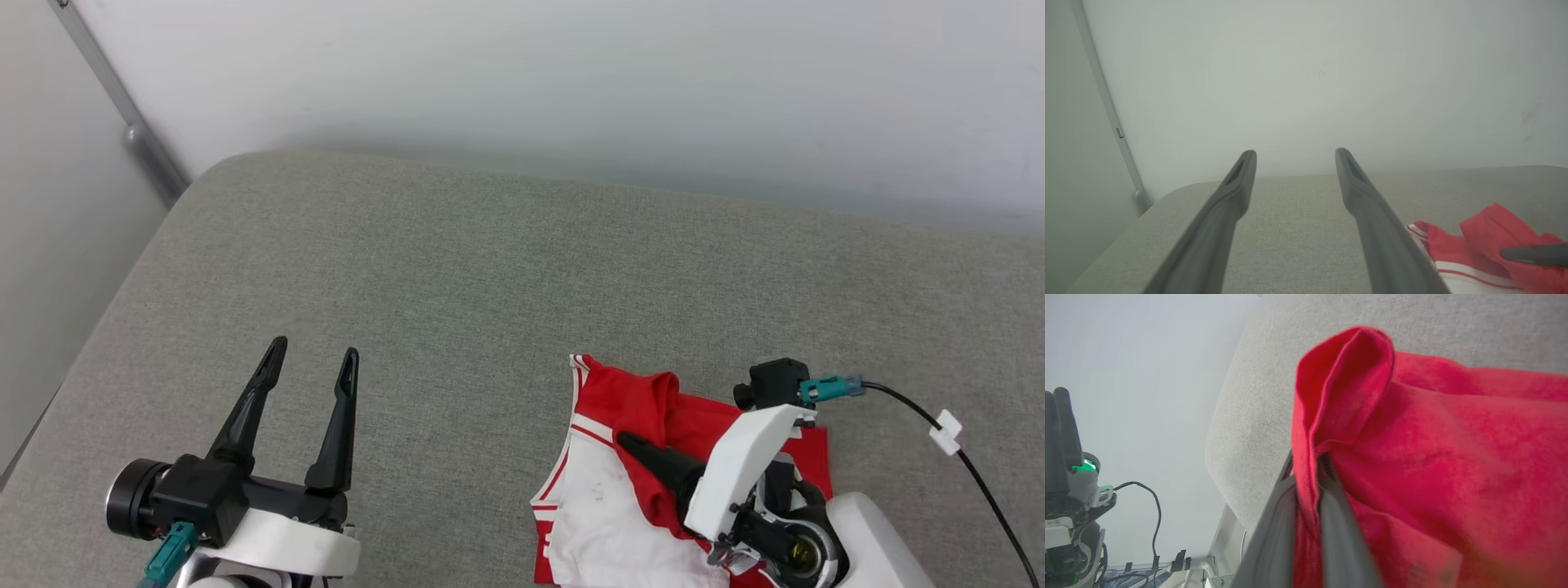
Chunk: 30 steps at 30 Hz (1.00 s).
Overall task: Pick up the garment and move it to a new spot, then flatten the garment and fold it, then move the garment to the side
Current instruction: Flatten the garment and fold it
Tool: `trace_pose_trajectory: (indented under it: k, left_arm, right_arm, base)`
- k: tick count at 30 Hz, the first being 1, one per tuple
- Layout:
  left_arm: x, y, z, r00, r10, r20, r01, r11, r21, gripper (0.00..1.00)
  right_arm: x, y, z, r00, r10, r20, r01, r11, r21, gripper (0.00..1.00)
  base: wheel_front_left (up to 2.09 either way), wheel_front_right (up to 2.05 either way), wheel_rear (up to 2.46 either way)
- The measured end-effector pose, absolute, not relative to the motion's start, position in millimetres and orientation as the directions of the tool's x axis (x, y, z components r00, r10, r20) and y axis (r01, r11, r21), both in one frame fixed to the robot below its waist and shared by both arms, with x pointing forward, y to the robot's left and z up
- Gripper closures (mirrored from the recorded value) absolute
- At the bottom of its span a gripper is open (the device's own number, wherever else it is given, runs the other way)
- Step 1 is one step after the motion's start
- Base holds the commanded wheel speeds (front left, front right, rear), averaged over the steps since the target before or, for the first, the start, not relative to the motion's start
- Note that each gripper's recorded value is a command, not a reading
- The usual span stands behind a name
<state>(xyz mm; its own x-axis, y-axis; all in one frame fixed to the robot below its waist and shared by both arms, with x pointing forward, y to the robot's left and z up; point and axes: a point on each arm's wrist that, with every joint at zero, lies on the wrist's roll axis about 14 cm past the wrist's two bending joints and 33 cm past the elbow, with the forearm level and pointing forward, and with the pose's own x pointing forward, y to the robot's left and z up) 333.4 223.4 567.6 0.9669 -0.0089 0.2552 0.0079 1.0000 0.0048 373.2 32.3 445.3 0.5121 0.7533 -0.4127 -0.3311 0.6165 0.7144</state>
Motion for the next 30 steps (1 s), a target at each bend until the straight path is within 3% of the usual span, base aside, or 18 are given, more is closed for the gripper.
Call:
trace_pose_trajectory:
  k: [2, 7, 10, 15, 18, 23, 27, 30]
  left_arm:
    - [333, 225, 567, 0.967, -0.002, 0.254, 0.001, 1.000, 0.004, 0.00]
    - [333, 227, 568, 0.966, 0.010, 0.257, -0.008, 1.000, -0.008, 0.00]
    - [334, 227, 569, 0.965, 0.008, 0.262, -0.006, 1.000, -0.010, 0.00]
    - [338, 222, 573, 0.962, -0.005, 0.274, 0.009, 1.000, -0.014, 0.00]
    - [341, 216, 573, 0.960, -0.020, 0.278, 0.026, 0.999, -0.019, 0.00]
    - [347, 207, 573, 0.960, -0.044, 0.278, 0.053, 0.998, -0.024, 0.00]
    - [352, 205, 572, 0.959, -0.046, 0.279, 0.059, 0.997, -0.041, 0.00]
    - [355, 202, 570, 0.960, -0.057, 0.274, 0.071, 0.996, -0.044, 0.00]
  right_arm:
    - [372, 38, 442, 0.503, 0.755, -0.421, -0.346, 0.622, 0.702, 0.00]
    - [364, 57, 449, 0.467, 0.791, -0.396, -0.404, 0.589, 0.700, 0.00]
    - [369, 58, 462, 0.491, 0.792, -0.363, -0.440, 0.585, 0.682, 0.00]
    - [402, 28, 489, 0.634, 0.700, -0.328, -0.496, 0.694, 0.522, 0.00]
    - [425, -8, 509, 0.742, 0.606, -0.287, -0.505, 0.787, 0.355, 0.00]
    - [454, -78, 556, 0.892, 0.440, -0.102, -0.429, 0.896, 0.111, 0.00]
    - [453, -124, 574, 0.941, 0.338, -0.005, -0.338, 0.940, -0.043, 0.00]
    - [444, -154, 578, 0.964, 0.261, 0.051, -0.257, 0.963, -0.077, 0.00]
  base:
    - [0.00, 0.00, 0.00]
    - [0.00, 0.00, 0.00]
    - [0.00, 0.00, 0.00]
    - [0.00, 0.00, 0.00]
    - [0.00, 0.00, 0.00]
    - [0.00, 0.00, 0.00]
    - [0.00, 0.00, 0.00]
    - [0.00, 0.00, 0.00]
